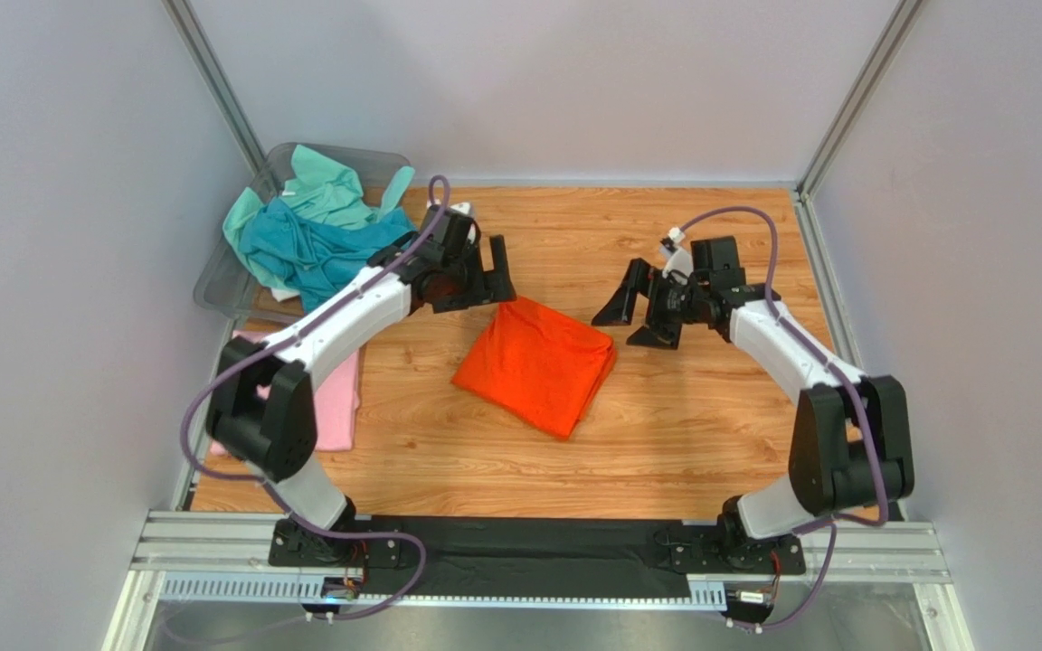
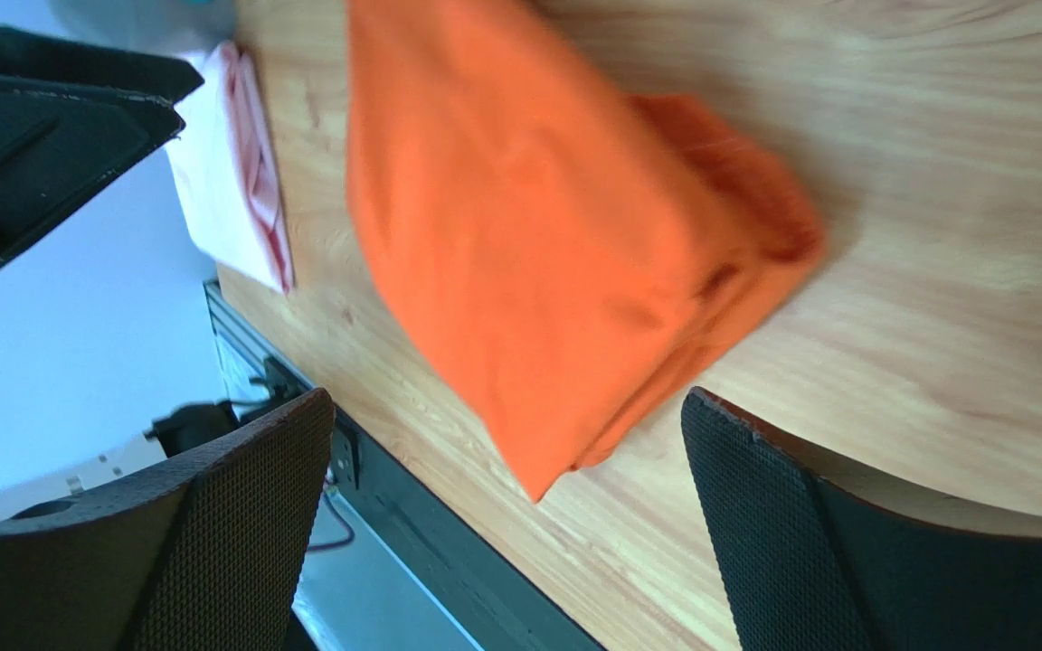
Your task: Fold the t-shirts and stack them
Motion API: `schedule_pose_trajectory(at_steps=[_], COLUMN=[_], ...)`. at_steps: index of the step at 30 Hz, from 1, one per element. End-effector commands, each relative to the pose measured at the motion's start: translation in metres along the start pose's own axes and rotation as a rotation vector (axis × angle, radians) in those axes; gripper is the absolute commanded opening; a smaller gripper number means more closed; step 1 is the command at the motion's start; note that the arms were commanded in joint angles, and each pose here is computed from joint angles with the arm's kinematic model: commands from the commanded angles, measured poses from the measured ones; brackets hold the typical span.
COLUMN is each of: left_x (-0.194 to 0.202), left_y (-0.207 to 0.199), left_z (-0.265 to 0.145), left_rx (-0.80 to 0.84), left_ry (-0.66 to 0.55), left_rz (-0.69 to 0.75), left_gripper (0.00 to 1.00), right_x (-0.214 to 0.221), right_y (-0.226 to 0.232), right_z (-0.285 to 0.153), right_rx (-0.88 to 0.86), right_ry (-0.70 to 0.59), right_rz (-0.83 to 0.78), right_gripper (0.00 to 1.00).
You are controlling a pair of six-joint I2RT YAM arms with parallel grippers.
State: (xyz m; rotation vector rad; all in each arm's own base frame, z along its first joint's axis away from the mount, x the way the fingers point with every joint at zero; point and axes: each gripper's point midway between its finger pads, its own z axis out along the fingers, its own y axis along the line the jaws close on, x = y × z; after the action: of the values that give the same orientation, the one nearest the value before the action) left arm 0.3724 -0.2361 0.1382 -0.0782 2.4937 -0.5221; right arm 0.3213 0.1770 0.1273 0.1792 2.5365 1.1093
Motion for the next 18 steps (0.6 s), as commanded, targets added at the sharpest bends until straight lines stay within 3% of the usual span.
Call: schedule_pose_trajectory(at_steps=[1, 6, 11, 18], left_x=[0.007, 0.041, 0.055, 0.076], left_y=[-0.016, -0.033, -0.029, -0.007], left_z=[-0.038, -0.038, -0.015, 0.027], left_rx=[0.086, 0.23, 0.238, 0.161], left_ry=[-0.036, 0.007, 0.04, 0.096], left_rz=[-0.001, 0.016, 0.01, 0.013], left_gripper=[1.0, 1.0, 1.0, 1.0], right_x=[0.027, 0.037, 0.022, 0.008], right_y=[0.027, 0.047, 0.057, 0.013], right_z=[-0.002, 0.018, 0.044, 0.087], right_rx=[-0.03, -0.068, -0.078, 0.081], right_ry=[0.016, 0.043, 0.06, 0.087], right_rz=[-0.096, -0.131, -0.161, -0.105], right_gripper=[1.0, 1.0, 1.0, 1.0])
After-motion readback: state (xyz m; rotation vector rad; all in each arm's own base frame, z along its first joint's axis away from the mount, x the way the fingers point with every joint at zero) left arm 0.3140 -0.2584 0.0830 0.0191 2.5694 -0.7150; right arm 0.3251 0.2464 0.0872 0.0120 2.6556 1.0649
